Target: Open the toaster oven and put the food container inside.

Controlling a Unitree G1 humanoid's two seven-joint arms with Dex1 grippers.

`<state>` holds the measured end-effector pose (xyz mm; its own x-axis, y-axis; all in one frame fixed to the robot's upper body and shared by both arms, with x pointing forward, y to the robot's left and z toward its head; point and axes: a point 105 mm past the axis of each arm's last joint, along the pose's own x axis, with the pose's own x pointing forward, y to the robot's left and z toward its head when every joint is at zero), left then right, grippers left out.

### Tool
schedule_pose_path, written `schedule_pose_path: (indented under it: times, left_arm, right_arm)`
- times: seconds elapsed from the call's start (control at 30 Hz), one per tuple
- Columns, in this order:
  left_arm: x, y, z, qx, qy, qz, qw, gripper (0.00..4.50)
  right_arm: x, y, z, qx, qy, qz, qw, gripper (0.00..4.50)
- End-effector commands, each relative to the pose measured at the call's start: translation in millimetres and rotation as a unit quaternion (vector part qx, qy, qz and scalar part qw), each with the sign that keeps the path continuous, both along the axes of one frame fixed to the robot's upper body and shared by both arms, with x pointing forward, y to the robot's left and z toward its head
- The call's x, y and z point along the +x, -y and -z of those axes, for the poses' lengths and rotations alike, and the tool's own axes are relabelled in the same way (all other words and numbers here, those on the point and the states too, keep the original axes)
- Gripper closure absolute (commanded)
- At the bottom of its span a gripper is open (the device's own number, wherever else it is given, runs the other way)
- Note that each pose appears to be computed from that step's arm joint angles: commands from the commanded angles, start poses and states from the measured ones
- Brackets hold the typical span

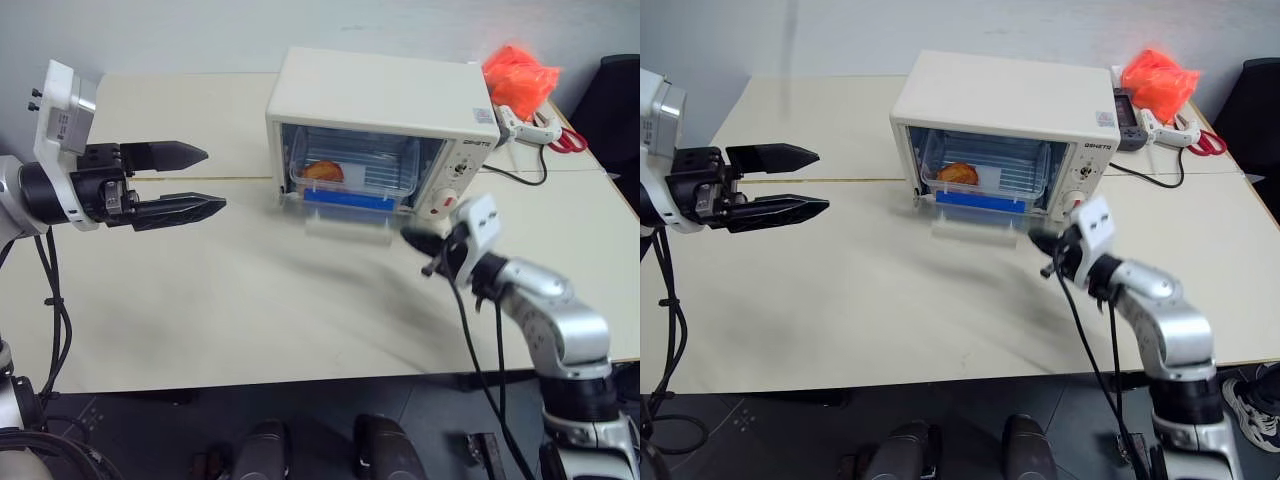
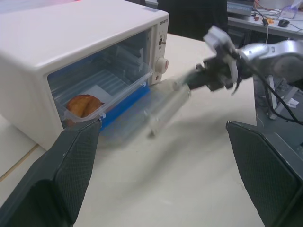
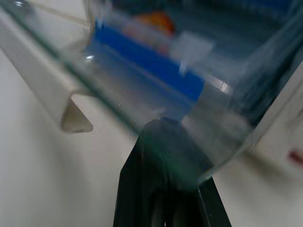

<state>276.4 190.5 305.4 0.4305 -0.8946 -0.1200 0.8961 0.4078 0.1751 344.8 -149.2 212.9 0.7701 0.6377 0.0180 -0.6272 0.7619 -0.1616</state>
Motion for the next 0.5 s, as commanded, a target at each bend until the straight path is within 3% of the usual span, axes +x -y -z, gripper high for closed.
schedule_pose_path:
  times: [0.03, 0.2, 0.43, 0.5]
  left_arm:
    - [-1, -1, -5, 0.006, 0.019, -0.001, 1.000, 0.03]
    - [2, -2, -2, 0.005, 0.020, -0.006, 1.000, 0.03]
    - [4, -13, 4, 0.011, 0.015, -0.027, 0.999, 0.03]
    - [6, -17, 6, 0.016, 0.015, -0.035, 0.999, 0.00]
  right_arm:
    - [8, 4, -32, 0.028, 0.043, 0.013, 0.999, 4.50]
    - [6, 10, -31, 0.012, 0.037, 0.005, 0.999, 4.50]
    - [-42, 60, -31, -0.025, -0.040, -0.067, 0.997, 4.50]
    - [-61, 81, -37, -0.035, -0.071, -0.085, 0.993, 3.92]
